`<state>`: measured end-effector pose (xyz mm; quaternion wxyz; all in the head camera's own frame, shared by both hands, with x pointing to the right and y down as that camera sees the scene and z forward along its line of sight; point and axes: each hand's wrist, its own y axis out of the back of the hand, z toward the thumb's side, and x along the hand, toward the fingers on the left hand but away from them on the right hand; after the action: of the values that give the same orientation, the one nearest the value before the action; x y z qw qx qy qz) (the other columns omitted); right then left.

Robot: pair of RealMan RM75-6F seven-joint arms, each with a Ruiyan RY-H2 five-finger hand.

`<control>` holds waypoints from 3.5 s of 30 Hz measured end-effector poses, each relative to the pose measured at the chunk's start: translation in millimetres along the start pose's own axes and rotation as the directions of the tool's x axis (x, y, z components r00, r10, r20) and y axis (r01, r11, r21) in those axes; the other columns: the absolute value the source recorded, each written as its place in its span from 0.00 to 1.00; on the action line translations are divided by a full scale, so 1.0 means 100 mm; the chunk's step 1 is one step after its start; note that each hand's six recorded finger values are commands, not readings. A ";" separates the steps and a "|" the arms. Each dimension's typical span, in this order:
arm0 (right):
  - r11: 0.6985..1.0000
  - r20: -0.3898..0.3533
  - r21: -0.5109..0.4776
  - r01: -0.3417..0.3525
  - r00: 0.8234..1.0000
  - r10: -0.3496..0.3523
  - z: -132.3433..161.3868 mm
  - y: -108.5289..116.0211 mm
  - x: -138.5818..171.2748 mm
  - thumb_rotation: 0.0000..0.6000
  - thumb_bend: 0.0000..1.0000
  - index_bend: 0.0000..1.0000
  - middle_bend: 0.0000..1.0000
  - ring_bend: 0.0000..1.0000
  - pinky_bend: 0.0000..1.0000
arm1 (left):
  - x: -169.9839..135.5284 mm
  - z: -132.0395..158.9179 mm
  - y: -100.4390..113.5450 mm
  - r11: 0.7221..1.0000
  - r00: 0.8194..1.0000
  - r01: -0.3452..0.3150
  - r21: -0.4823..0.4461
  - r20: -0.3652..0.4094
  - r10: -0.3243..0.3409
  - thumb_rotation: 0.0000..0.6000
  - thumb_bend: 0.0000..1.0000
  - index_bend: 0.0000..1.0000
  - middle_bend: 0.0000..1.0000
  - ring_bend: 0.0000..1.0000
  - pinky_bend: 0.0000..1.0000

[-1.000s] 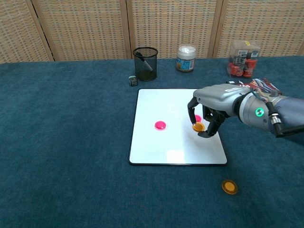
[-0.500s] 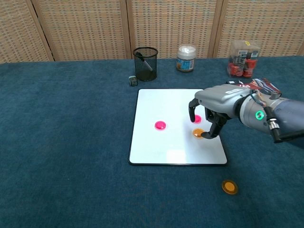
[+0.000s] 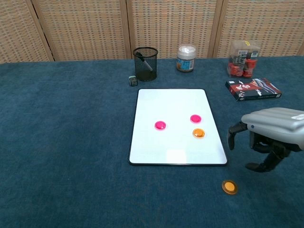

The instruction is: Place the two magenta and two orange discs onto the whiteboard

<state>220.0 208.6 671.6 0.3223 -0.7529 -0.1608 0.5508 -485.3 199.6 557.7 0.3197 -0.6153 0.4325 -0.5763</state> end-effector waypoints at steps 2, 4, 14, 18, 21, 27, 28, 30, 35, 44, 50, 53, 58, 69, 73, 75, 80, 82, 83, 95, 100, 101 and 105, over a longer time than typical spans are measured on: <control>1.000 -0.018 -0.009 -0.013 1.000 0.013 0.01 -0.07 0.06 1.00 0.36 0.37 0.94 0.98 1.00 | -0.01 0.01 -0.01 1.000 1.000 0.001 0.003 0.002 -0.001 1.00 0.00 0.00 0.00 0.00 0.00; 0.999 -0.041 -0.020 -0.026 0.999 0.025 0.03 -0.14 0.13 1.00 0.36 0.37 0.94 0.98 1.00 | -0.01 0.02 -0.01 1.000 1.000 0.001 0.006 0.002 -0.001 1.00 0.00 0.00 0.00 0.00 0.00; 0.997 -0.098 -0.045 -0.068 0.993 0.063 0.15 -0.38 0.18 1.00 0.36 0.37 0.94 0.98 1.00 | 0.00 0.02 -0.04 1.000 1.000 0.004 0.011 -0.002 -0.004 1.00 0.00 0.00 0.00 0.00 0.00; 0.997 -0.106 -0.049 -0.055 0.993 0.049 0.17 -0.41 0.16 1.00 0.36 0.37 0.94 0.98 1.00 | 0.00 0.01 -0.04 1.000 1.000 0.004 0.010 -0.003 -0.004 1.00 0.00 0.00 0.00 0.00 0.00; 0.998 -0.110 -0.041 -0.041 0.993 0.036 0.17 -0.42 0.14 1.00 0.36 0.37 0.94 0.98 1.00 | 0.01 0.01 -0.04 1.000 1.000 0.005 0.010 -0.005 -0.005 1.00 0.00 0.00 0.00 0.00 0.00; 0.999 -0.115 -0.030 -0.016 0.993 0.012 0.17 -0.43 0.11 1.00 0.36 0.37 0.94 0.98 1.00 | 0.01 0.01 -0.04 1.000 1.000 0.005 0.011 -0.004 -0.005 1.00 0.00 0.00 0.00 0.00 0.00; 0.999 -0.116 -0.029 -0.012 0.993 0.009 0.18 -0.43 0.11 1.00 0.36 0.37 0.94 0.98 1.00 | 0.01 0.01 -0.04 1.000 1.000 0.005 0.012 -0.004 -0.005 1.00 0.00 0.00 0.00 0.00 0.00; 1.000 -0.119 -0.025 -0.002 0.993 -0.001 0.18 -0.44 0.10 1.00 0.36 0.37 0.94 0.98 1.00 | 0.01 0.02 -0.04 1.000 1.000 0.006 0.012 -0.004 -0.006 1.00 0.00 0.00 0.00 0.00 0.00; 1.000 -0.123 -0.026 0.001 0.992 -0.004 0.19 -0.47 0.09 1.00 0.36 0.37 0.94 0.98 1.00 | 0.01 0.02 -0.04 1.000 1.000 0.005 0.012 -0.004 -0.004 1.00 0.00 0.00 0.00 0.00 0.00; 1.000 -0.133 -0.018 0.009 0.991 -0.011 0.22 -0.51 0.07 1.00 0.36 0.39 0.94 0.98 1.00 | 0.01 0.01 -0.03 1.000 1.000 0.002 0.010 -0.006 -0.002 1.00 0.00 0.00 0.00 0.00 0.00; 1.000 -0.132 -0.015 0.001 0.991 -0.003 0.22 -0.55 0.05 1.00 0.36 0.43 0.94 0.98 1.00 | 0.01 0.01 -0.04 1.000 1.000 0.003 0.011 -0.008 -0.003 1.00 0.00 0.00 0.00 0.00 0.00; 1.000 -0.129 -0.013 -0.002 0.992 0.000 0.21 -0.57 0.04 1.00 0.37 0.50 0.94 0.98 1.00 | 0.01 0.00 -0.03 1.000 1.000 0.002 0.010 -0.009 -0.002 1.00 0.00 0.00 0.00 0.00 0.00; 1.000 -0.123 -0.016 -0.002 0.992 0.000 0.19 -0.58 0.03 1.00 0.39 0.51 0.94 0.98 1.00 | 0.01 0.00 -0.03 1.000 1.000 0.004 0.010 -0.008 -0.003 1.00 0.00 0.00 0.00 0.00 0.00; 0.999 -0.143 -0.035 0.029 0.989 -0.034 0.26 -0.42 -0.01 1.00 0.39 0.52 0.94 0.98 1.00 | 0.01 0.01 -0.04 1.000 1.000 0.005 0.012 -0.008 -0.005 1.00 0.00 0.00 0.00 0.00 0.00; 0.997 -0.153 -0.035 0.071 0.985 -0.076 0.36 -0.18 -0.12 1.00 0.39 0.52 0.94 0.98 1.00 | 0.01 0.01 -0.04 1.000 1.000 0.004 0.013 -0.008 -0.003 1.00 0.00 0.00 0.00 0.00 0.00; 0.995 -0.151 -0.033 0.089 0.984 -0.093 0.41 -0.05 -0.20 1.00 0.39 0.52 0.94 0.98 1.00 | 0.01 0.01 -0.03 1.000 1.000 0.002 0.013 -0.009 -0.002 1.00 0.00 0.00 0.00 0.00 0.00; 0.993 -0.135 -0.031 0.110 0.984 -0.113 0.52 0.18 -0.39 1.00 0.39 0.52 0.94 0.98 1.00 | 0.02 0.00 -0.04 1.000 1.000 0.004 0.011 -0.011 -0.004 1.00 0.00 0.00 0.00 0.00 0.00; 0.993 -0.123 -0.040 0.108 0.986 -0.112 0.59 0.24 -0.48 1.00 0.39 0.52 0.94 0.98 1.00 | 0.03 -0.01 -0.04 1.000 1.000 0.005 0.011 -0.015 -0.004 1.00 0.00 0.00 0.00 0.00 0.00; 0.993 -0.117 -0.044 0.106 0.987 -0.111 0.62 0.27 -0.53 1.00 0.39 0.52 0.94 0.98 1.00 | 0.03 -0.02 -0.03 1.000 1.000 0.005 0.011 -0.017 -0.004 1.00 0.00 0.00 0.00 0.00 0.00; 0.999 -0.050 -0.017 0.035 0.998 -0.036 1.05 0.24 -1.09 1.00 0.39 0.52 0.94 0.98 1.00 | 0.09 -0.08 -0.04 1.000 0.999 0.019 -0.003 -0.039 -0.019 1.00 0.00 0.00 0.00 0.00 0.00; 0.999 -0.025 0.009 0.041 0.999 -0.041 1.06 0.25 -1.18 1.00 0.39 0.52 0.94 0.98 1.00 | 0.11 -0.09 -0.05 1.000 0.999 0.024 -0.005 -0.042 -0.024 1.00 0.00 0.00 0.00 0.00 0.00; 0.999 -0.021 0.012 0.041 0.999 -0.041 1.06 0.25 -1.19 1.00 0.39 0.52 0.94 0.98 1.00 | 0.11 -0.09 -0.05 1.000 0.999 0.024 -0.005 -0.043 -0.024 1.00 0.00 0.00 0.00 0.00 0.00; 0.999 -0.002 0.023 0.040 0.999 -0.040 1.02 0.25 -1.22 1.00 0.39 0.52 0.94 0.98 1.00 | 0.11 -0.10 -0.04 1.000 0.999 0.025 -0.007 -0.045 -0.025 1.00 0.00 0.00 0.00 0.00 0.00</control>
<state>80.0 148.8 724.2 0.3423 -0.7463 -0.1692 0.5453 -494.8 192.6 567.7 0.3006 -0.6086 0.4339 -0.5924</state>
